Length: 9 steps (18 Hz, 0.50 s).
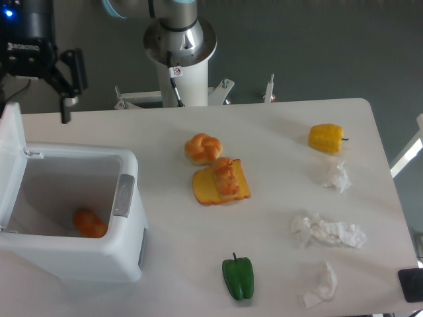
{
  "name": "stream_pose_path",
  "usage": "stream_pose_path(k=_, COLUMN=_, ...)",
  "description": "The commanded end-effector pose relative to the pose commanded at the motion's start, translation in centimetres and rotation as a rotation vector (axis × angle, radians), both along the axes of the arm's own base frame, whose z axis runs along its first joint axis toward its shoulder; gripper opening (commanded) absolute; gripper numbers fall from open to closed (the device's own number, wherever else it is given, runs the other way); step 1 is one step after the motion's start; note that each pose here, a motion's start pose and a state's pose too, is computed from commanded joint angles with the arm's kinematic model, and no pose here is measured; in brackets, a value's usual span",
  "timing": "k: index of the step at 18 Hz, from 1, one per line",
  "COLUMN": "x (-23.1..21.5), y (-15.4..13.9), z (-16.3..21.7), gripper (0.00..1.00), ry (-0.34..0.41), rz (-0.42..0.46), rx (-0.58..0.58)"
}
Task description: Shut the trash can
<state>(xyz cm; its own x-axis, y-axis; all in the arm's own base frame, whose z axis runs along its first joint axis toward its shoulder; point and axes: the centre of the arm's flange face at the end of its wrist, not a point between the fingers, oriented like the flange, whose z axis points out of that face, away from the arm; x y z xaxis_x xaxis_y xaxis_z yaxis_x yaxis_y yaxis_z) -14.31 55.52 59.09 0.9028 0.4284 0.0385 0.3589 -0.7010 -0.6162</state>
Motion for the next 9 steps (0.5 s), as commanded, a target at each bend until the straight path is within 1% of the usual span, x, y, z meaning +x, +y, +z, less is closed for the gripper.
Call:
stream_pose_path(k=2, x=-2.0, y=0.8, z=-1.8, gripper=1.0, ry=-0.012, rz=0.025, rx=-0.03)
stream_pose_path(k=5, x=-3.8, y=1.2, z=-3.5, gripper=1.0, ry=-0.01, rz=0.057, rx=-0.065)
stream_pose_path(k=9, x=-7.7, y=0.4, z=-4.8, gripper=1.0, ry=-0.02, rz=0.112, rx=-0.086)
